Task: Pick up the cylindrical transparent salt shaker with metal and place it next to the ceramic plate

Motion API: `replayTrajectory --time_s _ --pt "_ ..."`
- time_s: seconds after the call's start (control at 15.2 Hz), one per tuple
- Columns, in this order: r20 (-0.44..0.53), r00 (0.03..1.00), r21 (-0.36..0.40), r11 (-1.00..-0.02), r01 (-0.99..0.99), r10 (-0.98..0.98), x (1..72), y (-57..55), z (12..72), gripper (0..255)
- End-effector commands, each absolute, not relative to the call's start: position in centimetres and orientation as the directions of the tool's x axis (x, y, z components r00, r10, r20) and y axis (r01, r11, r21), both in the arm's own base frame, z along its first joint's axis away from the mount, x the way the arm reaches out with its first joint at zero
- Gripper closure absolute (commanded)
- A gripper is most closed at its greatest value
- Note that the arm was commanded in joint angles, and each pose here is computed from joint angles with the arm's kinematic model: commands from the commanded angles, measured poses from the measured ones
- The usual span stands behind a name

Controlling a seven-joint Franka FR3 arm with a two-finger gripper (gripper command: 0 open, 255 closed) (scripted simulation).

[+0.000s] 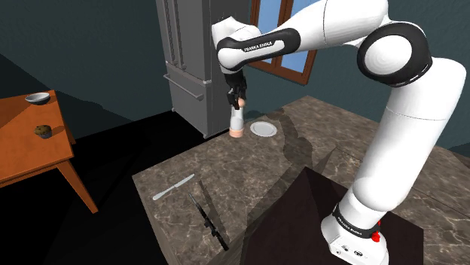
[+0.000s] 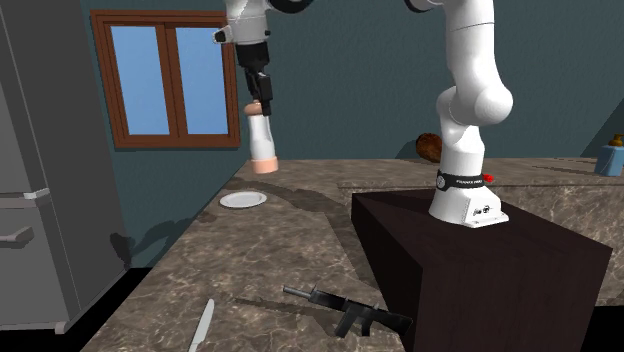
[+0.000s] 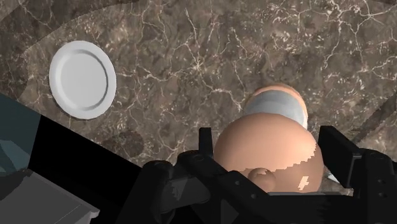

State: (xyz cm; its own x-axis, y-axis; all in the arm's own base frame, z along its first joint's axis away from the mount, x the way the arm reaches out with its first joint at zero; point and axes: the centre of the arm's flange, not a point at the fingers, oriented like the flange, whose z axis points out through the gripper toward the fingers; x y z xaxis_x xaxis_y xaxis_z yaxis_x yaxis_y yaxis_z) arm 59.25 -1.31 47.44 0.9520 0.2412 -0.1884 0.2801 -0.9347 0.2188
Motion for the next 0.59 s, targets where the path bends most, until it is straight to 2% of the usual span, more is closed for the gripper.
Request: replayTrajectory --time_s 0.0,0.53 --pt "-0.188 0.952 0.219 -0.934 0.281 0.242 59.1 -4.0 47.5 255" --pt "-0.188 0.952 0.219 -0.934 0.281 0.242 58.0 -14.5 47.6 255"
